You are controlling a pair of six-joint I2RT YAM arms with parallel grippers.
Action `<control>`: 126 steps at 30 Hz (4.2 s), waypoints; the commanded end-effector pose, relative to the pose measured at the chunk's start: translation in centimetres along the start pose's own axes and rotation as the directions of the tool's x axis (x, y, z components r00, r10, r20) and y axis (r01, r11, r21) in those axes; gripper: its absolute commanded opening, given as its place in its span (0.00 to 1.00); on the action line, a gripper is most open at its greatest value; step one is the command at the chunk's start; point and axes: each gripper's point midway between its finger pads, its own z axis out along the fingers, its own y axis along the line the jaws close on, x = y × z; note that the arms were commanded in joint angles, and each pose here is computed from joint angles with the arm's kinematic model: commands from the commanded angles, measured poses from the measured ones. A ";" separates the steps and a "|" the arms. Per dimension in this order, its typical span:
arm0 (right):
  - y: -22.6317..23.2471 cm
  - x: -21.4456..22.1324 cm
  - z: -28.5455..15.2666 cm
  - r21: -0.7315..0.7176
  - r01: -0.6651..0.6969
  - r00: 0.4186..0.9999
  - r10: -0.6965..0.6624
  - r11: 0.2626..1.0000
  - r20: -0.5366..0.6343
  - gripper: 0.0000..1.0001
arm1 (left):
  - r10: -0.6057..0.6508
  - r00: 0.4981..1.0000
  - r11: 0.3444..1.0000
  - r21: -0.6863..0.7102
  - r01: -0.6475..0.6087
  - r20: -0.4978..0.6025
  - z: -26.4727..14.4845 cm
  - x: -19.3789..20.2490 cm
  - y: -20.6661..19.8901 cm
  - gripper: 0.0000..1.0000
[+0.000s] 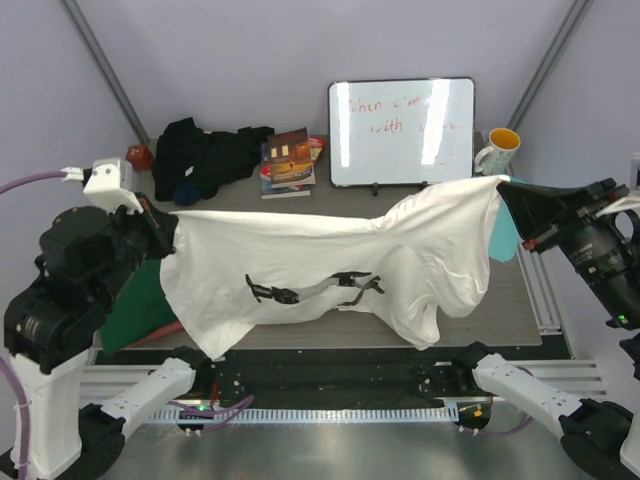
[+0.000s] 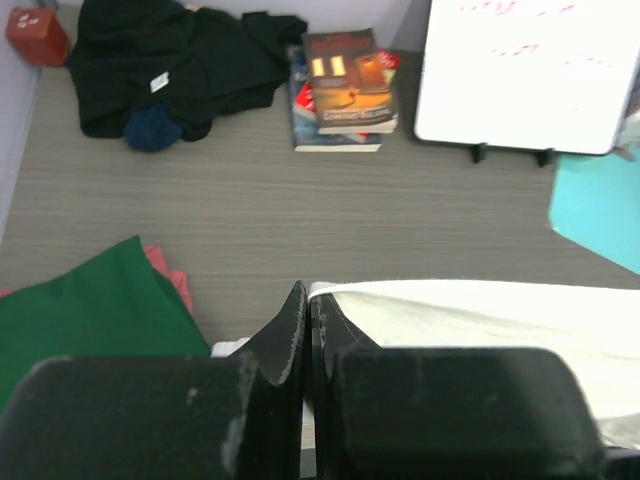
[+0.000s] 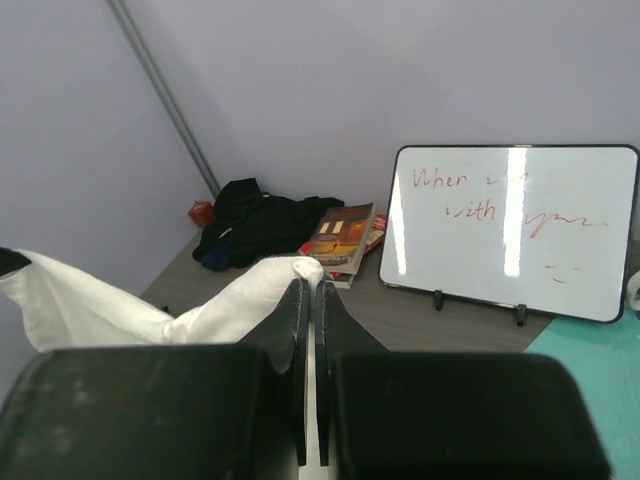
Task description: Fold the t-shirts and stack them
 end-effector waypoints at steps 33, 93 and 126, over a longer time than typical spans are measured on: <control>-2.7 3.2 1.3 0.084 0.066 0.995 -0.072 0.994 0.071 0.01 | -0.043 0.999 0.961 0.272 0.044 -0.012 -1.1 0.6 -4.1 0.00; -19.1 25.4 22.7 0.441 0.479 0.777 -0.133 0.759 -0.615 0.01 | 0.159 0.852 0.769 -0.479 -0.424 -0.499 27.8 14.2 6.2 0.00; -27.5 34.4 34.6 0.429 0.573 0.701 -0.147 0.698 -0.698 0.01 | 0.098 0.757 0.748 -0.454 -0.484 -0.646 38.6 20.1 10.6 0.00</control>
